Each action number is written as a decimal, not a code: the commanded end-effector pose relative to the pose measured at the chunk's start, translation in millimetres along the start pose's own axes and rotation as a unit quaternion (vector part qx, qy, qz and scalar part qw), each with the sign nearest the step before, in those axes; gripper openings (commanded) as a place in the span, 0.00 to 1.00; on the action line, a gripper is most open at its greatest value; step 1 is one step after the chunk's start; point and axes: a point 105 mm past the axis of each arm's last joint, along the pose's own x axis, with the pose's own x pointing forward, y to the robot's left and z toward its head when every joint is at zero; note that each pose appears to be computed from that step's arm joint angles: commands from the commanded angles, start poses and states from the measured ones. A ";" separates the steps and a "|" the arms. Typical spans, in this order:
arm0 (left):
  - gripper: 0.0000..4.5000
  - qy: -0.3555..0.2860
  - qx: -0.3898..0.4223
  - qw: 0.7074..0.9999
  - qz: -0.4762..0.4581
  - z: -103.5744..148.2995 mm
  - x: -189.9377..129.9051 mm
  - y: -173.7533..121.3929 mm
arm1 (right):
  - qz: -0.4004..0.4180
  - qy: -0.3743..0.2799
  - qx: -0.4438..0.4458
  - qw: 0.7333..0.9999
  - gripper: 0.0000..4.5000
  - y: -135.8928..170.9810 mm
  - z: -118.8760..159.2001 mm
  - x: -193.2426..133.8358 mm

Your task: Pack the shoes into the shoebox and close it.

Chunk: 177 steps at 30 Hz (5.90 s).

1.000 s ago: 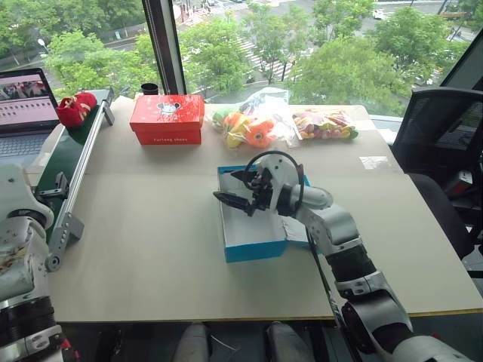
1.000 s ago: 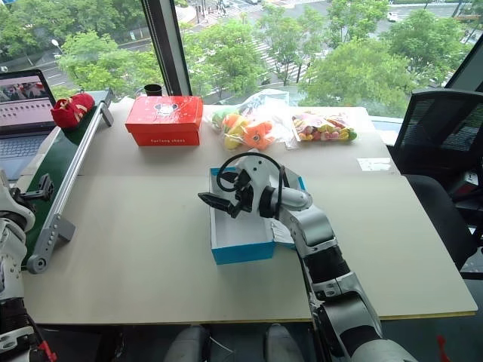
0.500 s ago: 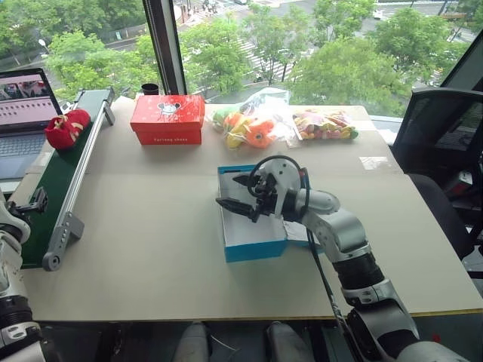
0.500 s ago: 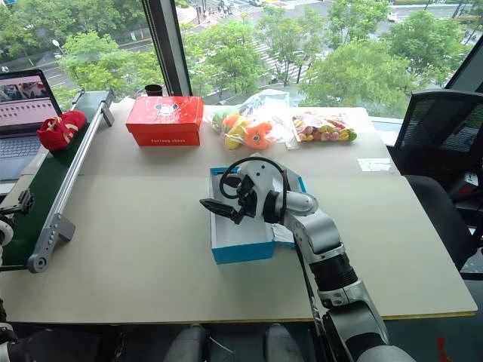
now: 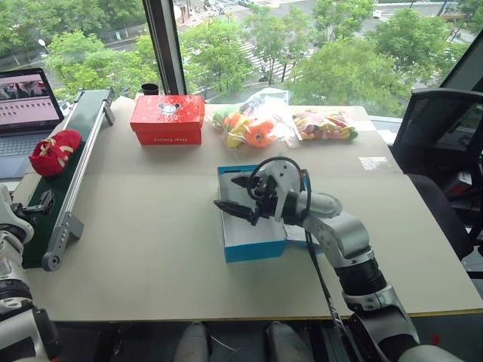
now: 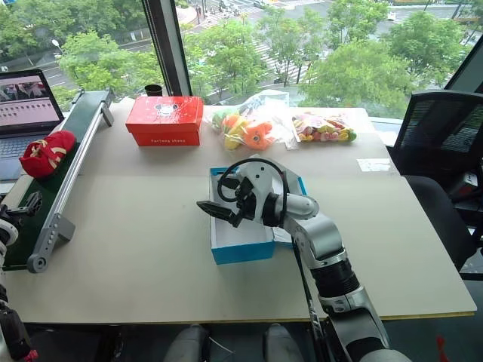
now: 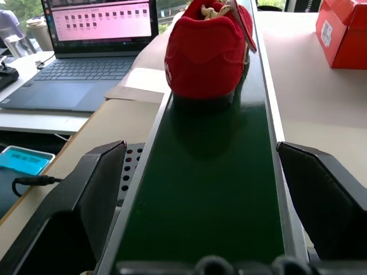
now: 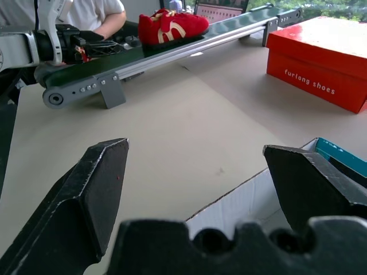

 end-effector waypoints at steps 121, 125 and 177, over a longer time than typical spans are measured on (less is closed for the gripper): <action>1.00 -0.131 0.069 0.865 -0.480 138.4 -98.1 -291.8 | -0.223 0.250 -0.035 0.942 0.07 -58.7 26.5 -35.3; 1.00 -0.127 0.068 0.864 -0.482 135.3 -98.0 -292.9 | -0.244 0.288 -0.001 0.926 0.07 -66.2 4.2 -48.1; 1.00 -0.103 0.060 0.993 0.019 77.8 -31.9 -88.6 | 0.054 -0.052 -0.036 0.997 1.00 12.6 63.5 2.3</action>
